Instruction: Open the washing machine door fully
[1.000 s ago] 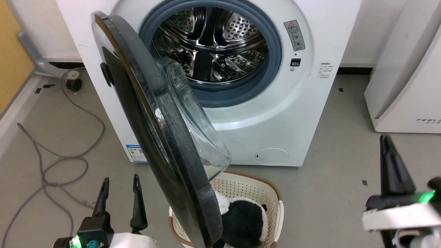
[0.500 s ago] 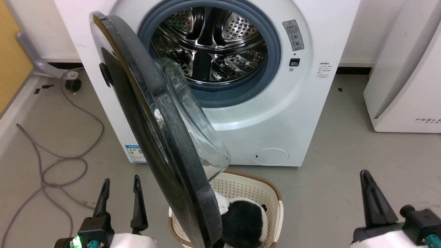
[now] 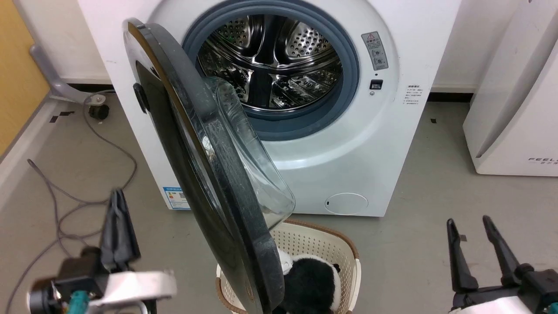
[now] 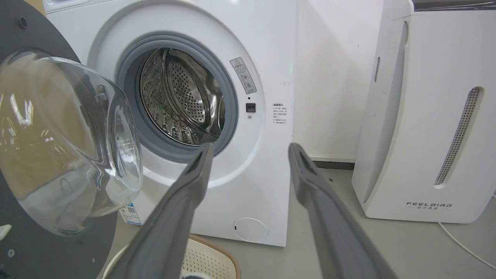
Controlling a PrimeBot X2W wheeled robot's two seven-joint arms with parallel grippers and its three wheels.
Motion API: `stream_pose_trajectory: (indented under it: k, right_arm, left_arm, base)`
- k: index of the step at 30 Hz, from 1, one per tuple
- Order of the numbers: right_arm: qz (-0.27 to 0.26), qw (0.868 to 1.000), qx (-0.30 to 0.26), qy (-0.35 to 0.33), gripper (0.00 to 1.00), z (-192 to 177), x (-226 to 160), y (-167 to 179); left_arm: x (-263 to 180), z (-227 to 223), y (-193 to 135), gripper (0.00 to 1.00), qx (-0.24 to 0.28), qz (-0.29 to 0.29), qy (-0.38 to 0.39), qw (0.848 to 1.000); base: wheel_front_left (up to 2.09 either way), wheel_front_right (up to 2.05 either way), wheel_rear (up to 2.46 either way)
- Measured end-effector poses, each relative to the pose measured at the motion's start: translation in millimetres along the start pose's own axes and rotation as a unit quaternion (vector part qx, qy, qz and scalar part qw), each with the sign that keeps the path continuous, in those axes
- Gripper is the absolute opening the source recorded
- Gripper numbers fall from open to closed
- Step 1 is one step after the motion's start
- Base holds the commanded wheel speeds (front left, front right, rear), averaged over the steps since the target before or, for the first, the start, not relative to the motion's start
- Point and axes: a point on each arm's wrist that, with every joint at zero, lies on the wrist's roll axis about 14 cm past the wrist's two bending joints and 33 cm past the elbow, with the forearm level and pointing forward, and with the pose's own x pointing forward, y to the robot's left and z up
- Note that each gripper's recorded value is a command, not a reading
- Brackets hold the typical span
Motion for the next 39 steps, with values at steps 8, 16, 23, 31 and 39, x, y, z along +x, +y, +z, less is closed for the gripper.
stream_pose_trajectory:
  k: [8, 16, 23, 31, 39]
  right_arm:
    - [0.000, 1.000, 0.000, -0.023, 1.00, 14.8, 1.6, -0.2]
    - [-0.001, 1.000, 0.001, -0.029, 1.00, 19.0, 0.4, -0.7]
    - [0.000, 1.000, 0.004, -0.030, 1.00, 19.5, -1.1, 0.7]
    - [0.008, 1.000, 0.006, -0.029, 1.00, 18.3, 1.0, 5.2]
    - [0.016, 1.000, 0.008, -0.024, 1.00, 14.4, 5.2, 10.6]
  left_arm:
    - [21.3, 95.3, -28.4, 0.00, -0.016, -0.047, -0.154, 0.987]
    - [4.5, 147.0, -91.6, 0.00, -0.058, -0.153, -0.230, 0.959]
    - [-23.8, 154.9, -143.3, 0.00, -0.081, -0.251, -0.236, 0.936]
    - [-58.2, 122.8, -186.1, 0.00, -0.097, -0.335, -0.172, 0.921]
    - [-85.6, 75.8, -208.5, 0.00, -0.099, -0.380, -0.088, 0.915]
  base:
    - [0.00, 0.00, 0.00]
    - [0.00, 0.00, 0.00]
    - [0.00, 0.00, 0.00]
    - [0.00, 0.00, 0.00]
    - [0.00, 0.00, 0.00]
